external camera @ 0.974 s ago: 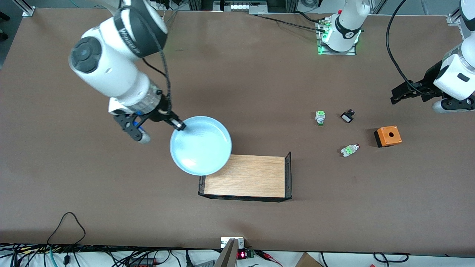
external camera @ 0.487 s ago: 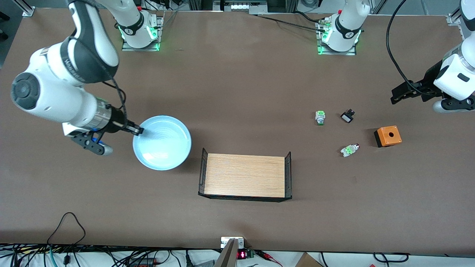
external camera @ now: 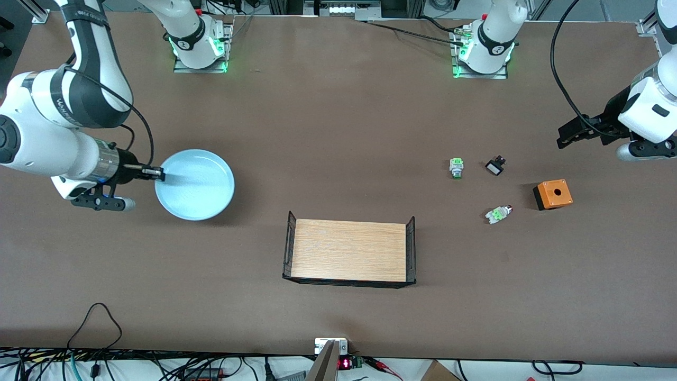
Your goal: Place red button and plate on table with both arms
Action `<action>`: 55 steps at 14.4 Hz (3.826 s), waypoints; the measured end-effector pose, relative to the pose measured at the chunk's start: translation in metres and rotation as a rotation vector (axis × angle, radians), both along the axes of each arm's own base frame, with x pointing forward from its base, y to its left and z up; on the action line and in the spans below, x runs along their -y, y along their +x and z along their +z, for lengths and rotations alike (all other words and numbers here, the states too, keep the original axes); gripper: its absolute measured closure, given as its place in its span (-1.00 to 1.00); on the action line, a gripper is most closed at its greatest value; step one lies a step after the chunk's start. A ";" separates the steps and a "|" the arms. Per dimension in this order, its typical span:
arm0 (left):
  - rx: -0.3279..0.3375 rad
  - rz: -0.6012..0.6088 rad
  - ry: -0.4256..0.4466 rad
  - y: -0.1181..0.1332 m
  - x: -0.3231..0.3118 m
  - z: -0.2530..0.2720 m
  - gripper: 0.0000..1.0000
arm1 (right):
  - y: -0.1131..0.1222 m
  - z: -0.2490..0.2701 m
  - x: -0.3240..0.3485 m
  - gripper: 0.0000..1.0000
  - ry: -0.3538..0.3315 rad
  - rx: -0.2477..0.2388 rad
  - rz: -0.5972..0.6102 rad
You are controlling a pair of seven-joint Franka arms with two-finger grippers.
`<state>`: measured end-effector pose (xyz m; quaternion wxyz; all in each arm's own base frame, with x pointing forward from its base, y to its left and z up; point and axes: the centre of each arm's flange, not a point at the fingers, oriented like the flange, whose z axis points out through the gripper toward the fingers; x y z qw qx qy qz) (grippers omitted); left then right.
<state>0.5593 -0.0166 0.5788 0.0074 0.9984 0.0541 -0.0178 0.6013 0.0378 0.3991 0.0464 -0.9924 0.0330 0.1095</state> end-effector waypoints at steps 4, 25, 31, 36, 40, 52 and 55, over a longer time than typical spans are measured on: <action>0.000 0.000 0.000 0.000 0.000 0.000 -1.00 | -0.016 -0.023 0.034 0.94 -0.002 -0.029 0.077; -0.014 0.002 0.000 -0.001 -0.001 -0.001 -1.00 | -0.099 -0.149 0.123 0.94 0.097 -0.013 0.346; -0.016 -0.017 0.000 -0.002 0.009 -0.001 -1.00 | -0.116 -0.184 0.139 0.94 0.113 -0.032 0.360; -0.014 -0.045 0.002 -0.003 0.025 0.003 -1.00 | -0.117 -0.199 0.144 0.94 0.115 -0.024 0.382; -0.014 -0.038 0.004 -0.003 0.021 0.004 -1.00 | -0.119 -0.207 0.149 0.64 0.119 -0.029 0.372; -0.014 -0.040 0.005 -0.003 0.022 0.004 -1.00 | -0.050 -0.079 0.101 -1.00 0.058 -0.023 0.109; -0.014 -0.039 0.005 -0.003 0.021 0.004 -1.00 | -0.039 -0.068 0.068 -1.00 0.027 -0.012 0.054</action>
